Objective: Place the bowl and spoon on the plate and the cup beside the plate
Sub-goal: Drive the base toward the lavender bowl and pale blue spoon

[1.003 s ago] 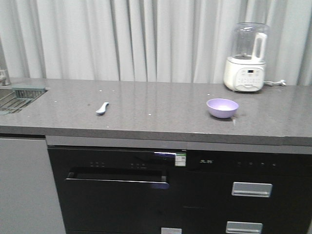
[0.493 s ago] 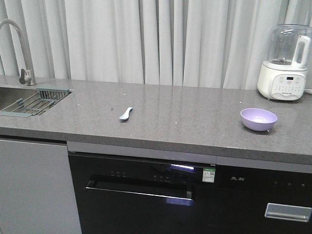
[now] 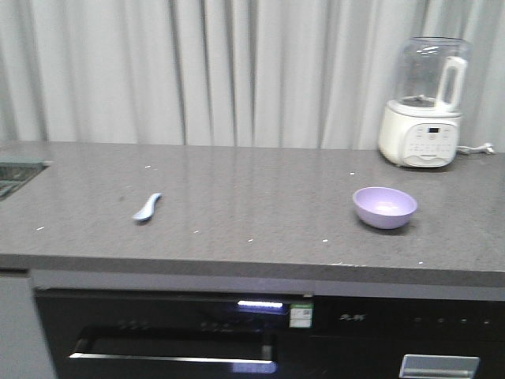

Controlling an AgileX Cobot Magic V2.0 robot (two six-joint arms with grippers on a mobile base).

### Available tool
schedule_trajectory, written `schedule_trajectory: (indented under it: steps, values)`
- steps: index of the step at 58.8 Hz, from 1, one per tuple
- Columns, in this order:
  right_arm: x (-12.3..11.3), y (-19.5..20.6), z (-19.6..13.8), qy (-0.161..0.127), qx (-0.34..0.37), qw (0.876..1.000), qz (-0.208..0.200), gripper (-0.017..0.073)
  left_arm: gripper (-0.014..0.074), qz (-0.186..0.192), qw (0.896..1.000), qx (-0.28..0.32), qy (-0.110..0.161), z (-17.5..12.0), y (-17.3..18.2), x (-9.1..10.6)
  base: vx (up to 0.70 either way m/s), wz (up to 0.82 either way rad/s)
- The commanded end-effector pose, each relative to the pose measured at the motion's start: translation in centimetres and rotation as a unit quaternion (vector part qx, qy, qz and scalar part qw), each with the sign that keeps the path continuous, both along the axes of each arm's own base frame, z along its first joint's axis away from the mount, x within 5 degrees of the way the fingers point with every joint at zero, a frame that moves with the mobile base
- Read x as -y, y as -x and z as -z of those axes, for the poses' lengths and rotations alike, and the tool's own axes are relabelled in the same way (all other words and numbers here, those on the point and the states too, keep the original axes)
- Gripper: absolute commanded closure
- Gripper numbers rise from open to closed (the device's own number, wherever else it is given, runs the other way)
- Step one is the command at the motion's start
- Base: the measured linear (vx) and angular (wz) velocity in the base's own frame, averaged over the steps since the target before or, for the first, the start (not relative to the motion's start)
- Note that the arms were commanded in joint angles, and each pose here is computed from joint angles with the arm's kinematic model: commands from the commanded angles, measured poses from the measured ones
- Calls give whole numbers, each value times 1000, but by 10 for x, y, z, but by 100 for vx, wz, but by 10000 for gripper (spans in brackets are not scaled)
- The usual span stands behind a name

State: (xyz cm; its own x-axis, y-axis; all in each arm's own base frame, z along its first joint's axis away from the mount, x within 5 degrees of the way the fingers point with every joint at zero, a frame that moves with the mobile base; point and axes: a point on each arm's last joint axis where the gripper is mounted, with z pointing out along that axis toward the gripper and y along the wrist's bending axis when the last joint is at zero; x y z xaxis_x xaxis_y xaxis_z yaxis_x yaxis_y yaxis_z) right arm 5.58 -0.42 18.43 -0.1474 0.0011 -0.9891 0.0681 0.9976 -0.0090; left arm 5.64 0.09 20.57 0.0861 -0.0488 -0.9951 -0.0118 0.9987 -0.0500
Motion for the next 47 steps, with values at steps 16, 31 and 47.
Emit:
schedule_trajectory:
  steps: [16, 31, 47]
  values:
    - [0, 0, -3, 9, 43, 999, -2, 568, 599, 3, 999, 31, 4, 1, 0, 0, 28, -35]
    - [0, 0, -3, 9, 43, 999, -2, 568, 599, 3, 999, 31, 4, 1, 0, 0, 30, -14]
    - [0, 0, -3, 9, 43, 999, -2, 568, 599, 3, 999, 31, 4, 1, 0, 0, 32, 2]
